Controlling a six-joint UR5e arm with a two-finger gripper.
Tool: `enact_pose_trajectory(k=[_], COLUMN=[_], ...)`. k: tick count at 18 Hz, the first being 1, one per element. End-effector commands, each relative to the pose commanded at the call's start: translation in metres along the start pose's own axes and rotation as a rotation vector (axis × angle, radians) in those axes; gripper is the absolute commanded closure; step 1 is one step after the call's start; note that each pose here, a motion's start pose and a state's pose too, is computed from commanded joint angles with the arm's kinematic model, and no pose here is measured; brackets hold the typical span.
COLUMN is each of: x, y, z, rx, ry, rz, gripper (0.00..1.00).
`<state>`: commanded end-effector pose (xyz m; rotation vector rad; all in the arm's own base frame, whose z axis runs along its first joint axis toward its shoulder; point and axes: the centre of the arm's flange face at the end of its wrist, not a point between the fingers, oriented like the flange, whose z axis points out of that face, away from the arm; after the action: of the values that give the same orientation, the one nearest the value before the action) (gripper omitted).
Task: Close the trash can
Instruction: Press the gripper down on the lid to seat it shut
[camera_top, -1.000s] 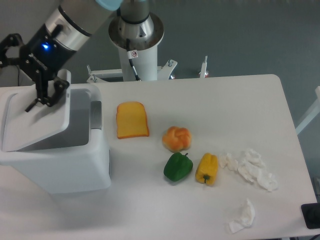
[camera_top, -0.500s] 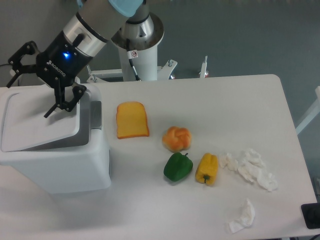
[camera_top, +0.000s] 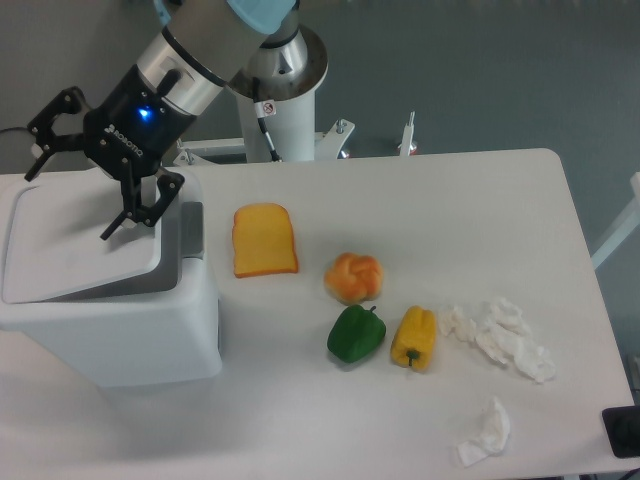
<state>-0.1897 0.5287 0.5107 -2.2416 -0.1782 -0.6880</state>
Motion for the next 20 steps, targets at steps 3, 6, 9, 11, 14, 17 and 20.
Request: enact_pose_trajectory(k=[3,6,9,11,14,17,20], x=[-0.003,-0.009,-0.011,-0.012,-0.012,-0.012,-0.012], y=[0.001,0.0,-0.001,0.001,0.002,0.003,0.003], z=[-0.002,-0.008,-0.011,-0.01,-0.008,-0.007,-0.007], rx=[0.002,0.01,0.015,0.012,0.009,0.007,0.006], ry=[-0.005,-0.017,-0.021,-0.02,-0.018,-0.017,-0.018], rz=[-0.005,-0.012,0.005,0.011,0.008,0.026,0.028], gripper=[0.0,0.0,0.0,0.0,0.0,0.0,0.0])
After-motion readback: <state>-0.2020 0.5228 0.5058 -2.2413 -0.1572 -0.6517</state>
